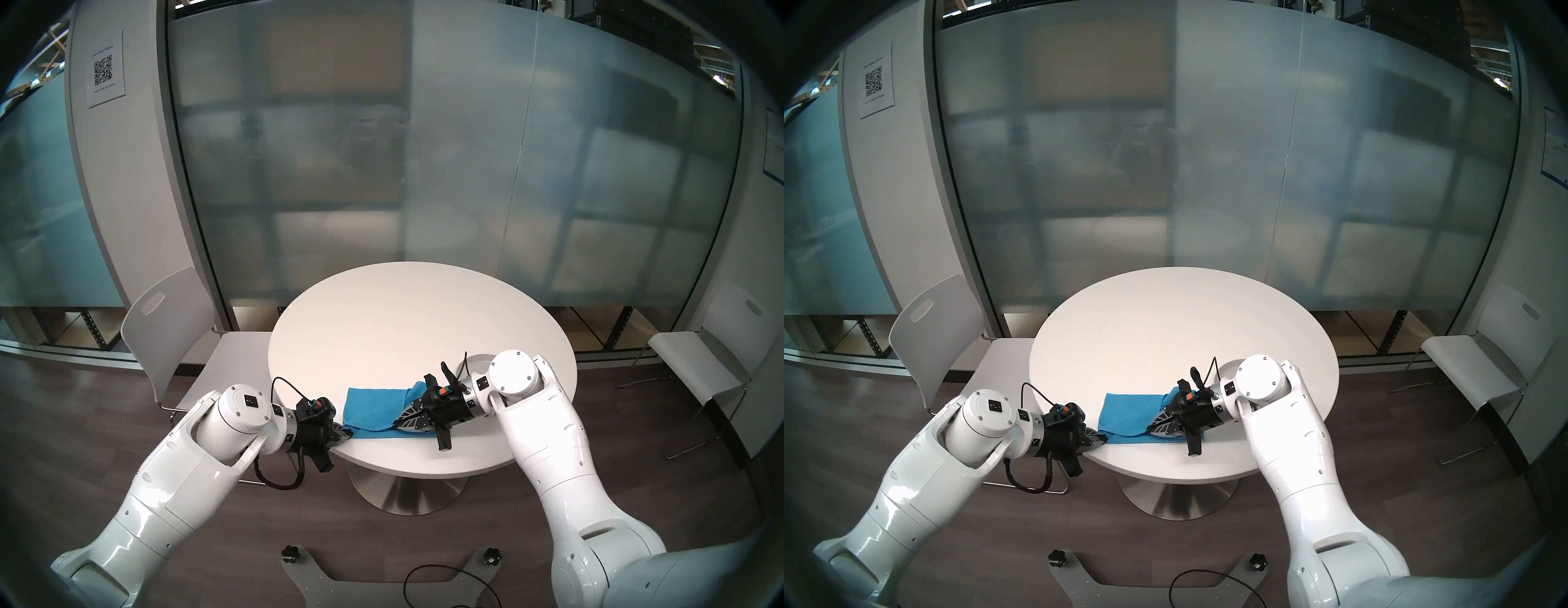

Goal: Fold the napkin in half twice and place it beside the plate

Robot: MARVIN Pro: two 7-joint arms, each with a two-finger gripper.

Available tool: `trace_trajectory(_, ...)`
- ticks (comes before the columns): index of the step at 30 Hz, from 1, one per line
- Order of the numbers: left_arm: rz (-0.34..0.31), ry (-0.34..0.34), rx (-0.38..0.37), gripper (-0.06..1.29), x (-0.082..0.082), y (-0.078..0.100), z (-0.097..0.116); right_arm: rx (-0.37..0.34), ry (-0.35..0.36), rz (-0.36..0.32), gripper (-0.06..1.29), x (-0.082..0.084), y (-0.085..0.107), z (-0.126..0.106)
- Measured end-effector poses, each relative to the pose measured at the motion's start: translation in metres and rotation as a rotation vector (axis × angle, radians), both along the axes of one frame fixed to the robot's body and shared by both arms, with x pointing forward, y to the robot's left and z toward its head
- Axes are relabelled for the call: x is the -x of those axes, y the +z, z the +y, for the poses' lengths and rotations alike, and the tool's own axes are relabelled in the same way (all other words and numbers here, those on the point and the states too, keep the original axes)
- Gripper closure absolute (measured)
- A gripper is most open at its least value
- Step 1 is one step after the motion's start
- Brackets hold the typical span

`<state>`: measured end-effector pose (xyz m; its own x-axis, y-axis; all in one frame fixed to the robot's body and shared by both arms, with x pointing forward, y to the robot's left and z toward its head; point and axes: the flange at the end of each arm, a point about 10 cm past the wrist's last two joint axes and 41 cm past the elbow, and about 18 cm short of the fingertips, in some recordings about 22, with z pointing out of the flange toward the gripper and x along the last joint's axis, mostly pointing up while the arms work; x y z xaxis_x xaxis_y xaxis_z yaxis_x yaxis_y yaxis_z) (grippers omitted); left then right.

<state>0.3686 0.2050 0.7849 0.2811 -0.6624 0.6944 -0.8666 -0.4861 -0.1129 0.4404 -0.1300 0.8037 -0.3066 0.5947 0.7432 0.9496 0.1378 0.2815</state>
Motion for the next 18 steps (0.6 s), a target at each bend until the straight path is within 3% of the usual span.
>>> trace_trajectory(13,-0.004,-0.003,-0.001,1.25,0.0026,0.0,-0.001,-0.006,-0.009,-0.01,1.1,-0.0002,0.0035,0.0005)
trace_trajectory(18,-0.002,-0.005,0.001,1.25,0.0051,0.0,-0.0015,-0.021,-0.021,-0.032,1.2,-0.0045,0.0026,0.0049)
